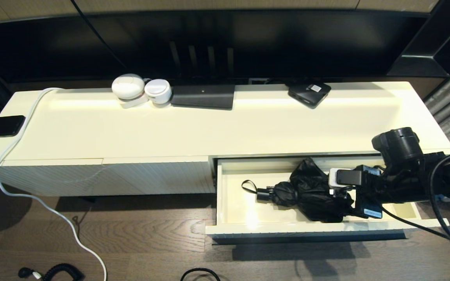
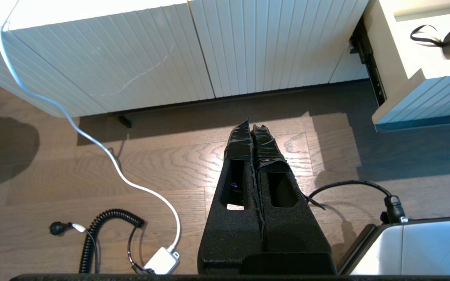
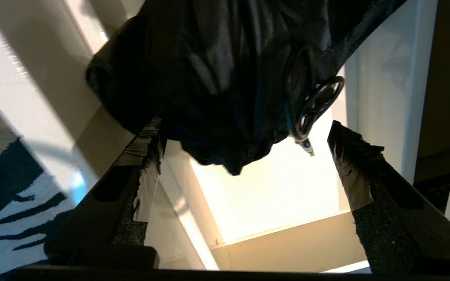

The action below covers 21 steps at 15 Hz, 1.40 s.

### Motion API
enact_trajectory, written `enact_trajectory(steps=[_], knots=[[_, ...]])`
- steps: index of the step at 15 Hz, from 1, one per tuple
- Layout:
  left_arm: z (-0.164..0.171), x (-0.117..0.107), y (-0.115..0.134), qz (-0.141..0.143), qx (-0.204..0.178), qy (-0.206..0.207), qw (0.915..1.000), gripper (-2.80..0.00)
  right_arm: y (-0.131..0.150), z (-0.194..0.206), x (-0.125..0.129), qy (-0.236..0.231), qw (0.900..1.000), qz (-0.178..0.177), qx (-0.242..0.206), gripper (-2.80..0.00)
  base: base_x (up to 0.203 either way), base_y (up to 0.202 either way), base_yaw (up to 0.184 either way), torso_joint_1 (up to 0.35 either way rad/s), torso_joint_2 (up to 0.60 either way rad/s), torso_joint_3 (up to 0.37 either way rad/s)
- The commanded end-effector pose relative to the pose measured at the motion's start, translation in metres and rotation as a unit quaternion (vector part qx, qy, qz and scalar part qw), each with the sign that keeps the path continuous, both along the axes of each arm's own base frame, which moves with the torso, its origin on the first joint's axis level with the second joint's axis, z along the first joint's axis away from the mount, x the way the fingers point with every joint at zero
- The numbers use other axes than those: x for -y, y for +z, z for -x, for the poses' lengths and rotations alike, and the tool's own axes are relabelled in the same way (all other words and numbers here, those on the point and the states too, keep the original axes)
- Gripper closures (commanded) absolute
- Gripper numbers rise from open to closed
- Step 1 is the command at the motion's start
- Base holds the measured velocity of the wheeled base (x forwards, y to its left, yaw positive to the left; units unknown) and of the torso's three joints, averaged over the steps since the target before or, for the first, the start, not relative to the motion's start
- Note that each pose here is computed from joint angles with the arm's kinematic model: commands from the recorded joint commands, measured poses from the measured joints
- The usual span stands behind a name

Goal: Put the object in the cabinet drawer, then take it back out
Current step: Take the umbrella out of the drawer and put it on the table

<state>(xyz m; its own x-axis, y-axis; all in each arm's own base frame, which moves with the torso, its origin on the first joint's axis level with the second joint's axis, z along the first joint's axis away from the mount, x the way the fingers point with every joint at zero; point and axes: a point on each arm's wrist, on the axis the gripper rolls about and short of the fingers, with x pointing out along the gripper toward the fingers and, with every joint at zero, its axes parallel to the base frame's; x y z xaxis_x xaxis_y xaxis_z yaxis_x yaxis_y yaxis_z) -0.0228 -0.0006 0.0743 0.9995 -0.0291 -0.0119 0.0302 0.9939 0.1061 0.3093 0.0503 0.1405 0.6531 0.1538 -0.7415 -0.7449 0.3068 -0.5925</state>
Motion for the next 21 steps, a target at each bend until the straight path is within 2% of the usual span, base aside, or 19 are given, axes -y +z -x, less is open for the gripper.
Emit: enact_trajectory(steps=[1, 13, 21], knots=[[0.000, 0.000, 0.000, 0.000, 0.000, 0.000, 1.0000, 0.00, -0.006, -0.012, -0.001, 0.001, 1.000, 0.002, -0.005, -2.80, 0.000, 0.000, 0.000, 0.000, 0.00, 0.000], [0.000, 0.000, 0.000, 0.000, 0.001, -0.001, 1.0000, 0.00, -0.001, -0.034, 0.019, -0.022, 1.000, 0.006, 0.013, -2.80, 0.000, 0.000, 0.000, 0.000, 0.00, 0.000], [0.000, 0.000, 0.000, 0.000, 0.000, -0.001, 1.0000, 0.00, -0.009, -0.048, 0.020, -0.015, 1.000, -0.008, 0.021, -2.80, 0.000, 0.000, 0.000, 0.000, 0.00, 0.000]])
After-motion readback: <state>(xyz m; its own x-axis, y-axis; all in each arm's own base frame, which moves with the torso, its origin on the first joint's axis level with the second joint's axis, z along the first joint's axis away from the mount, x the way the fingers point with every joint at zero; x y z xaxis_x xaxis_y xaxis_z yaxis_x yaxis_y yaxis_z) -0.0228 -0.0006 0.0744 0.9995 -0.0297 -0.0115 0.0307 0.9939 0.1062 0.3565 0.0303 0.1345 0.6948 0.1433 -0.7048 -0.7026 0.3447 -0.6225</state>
